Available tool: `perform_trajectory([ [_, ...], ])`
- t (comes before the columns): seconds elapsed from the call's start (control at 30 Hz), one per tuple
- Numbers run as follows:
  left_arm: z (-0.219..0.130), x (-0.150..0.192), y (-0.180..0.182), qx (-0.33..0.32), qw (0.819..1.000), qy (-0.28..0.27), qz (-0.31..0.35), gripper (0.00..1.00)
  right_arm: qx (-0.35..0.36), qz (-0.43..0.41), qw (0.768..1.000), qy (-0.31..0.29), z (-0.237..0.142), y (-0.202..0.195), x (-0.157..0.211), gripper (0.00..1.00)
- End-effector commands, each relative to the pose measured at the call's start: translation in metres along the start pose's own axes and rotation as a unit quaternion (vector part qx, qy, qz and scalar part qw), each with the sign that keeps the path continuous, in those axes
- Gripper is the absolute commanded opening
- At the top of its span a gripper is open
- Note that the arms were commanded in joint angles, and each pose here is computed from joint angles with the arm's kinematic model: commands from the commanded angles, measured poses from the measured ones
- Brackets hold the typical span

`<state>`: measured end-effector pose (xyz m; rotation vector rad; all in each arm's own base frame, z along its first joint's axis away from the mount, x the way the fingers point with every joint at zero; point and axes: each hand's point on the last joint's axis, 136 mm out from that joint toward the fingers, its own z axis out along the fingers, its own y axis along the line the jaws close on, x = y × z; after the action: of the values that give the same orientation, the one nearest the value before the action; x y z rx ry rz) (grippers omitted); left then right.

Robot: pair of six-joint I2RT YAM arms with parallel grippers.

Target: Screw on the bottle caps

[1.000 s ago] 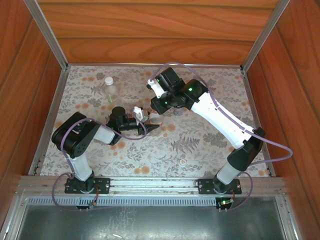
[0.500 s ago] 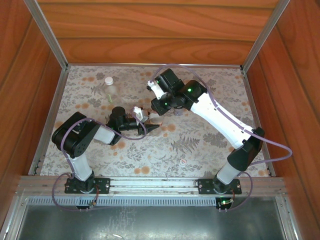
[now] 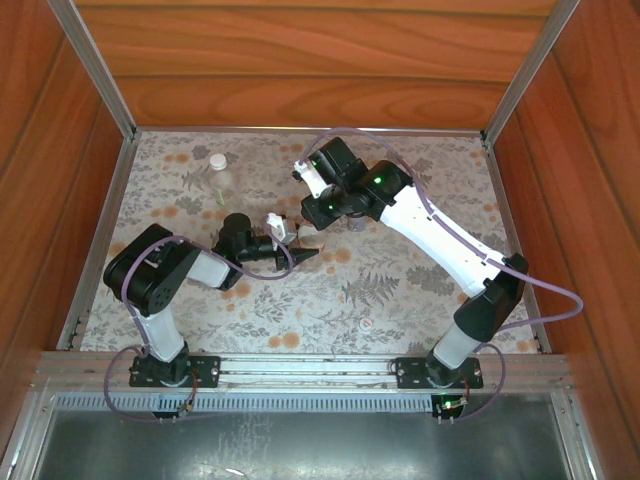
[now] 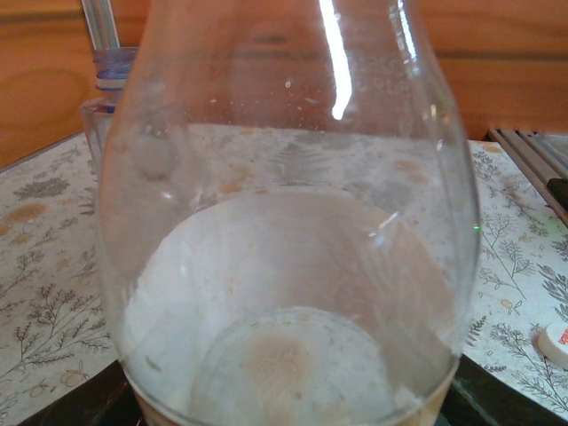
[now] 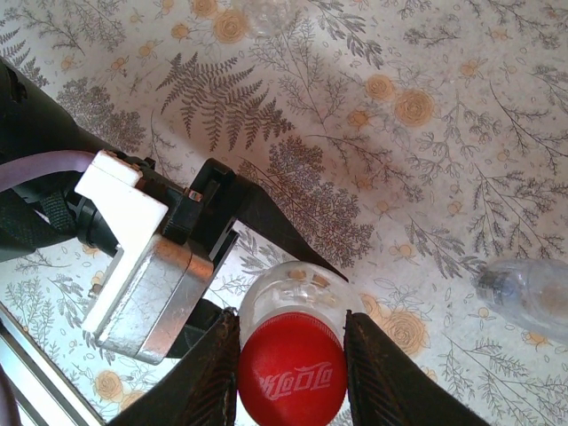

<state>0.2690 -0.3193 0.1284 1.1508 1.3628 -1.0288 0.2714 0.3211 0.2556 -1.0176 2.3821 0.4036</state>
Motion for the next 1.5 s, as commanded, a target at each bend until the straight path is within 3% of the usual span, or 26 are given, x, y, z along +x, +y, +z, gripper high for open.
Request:
perform_trajectory([
  [0.0,0.0,0.04,-0.008,0.011,0.997,0.054,-0.05,0.59,0.006,-0.005,0.998,0.056,0.02,-0.001,0.025,0.35],
  [0.37,0.0,0.04,-0.008,0.011,0.997,0.054,-0.052,0.59,0.008,-0.003,1.0,0.019,0.006,-0.001,0.023,0.35],
  [1.47,0.002,0.039,-0.006,0.012,0.997,0.052,-0.059,0.59,0.022,0.002,0.999,-0.049,0.012,-0.007,0.027,0.35],
])
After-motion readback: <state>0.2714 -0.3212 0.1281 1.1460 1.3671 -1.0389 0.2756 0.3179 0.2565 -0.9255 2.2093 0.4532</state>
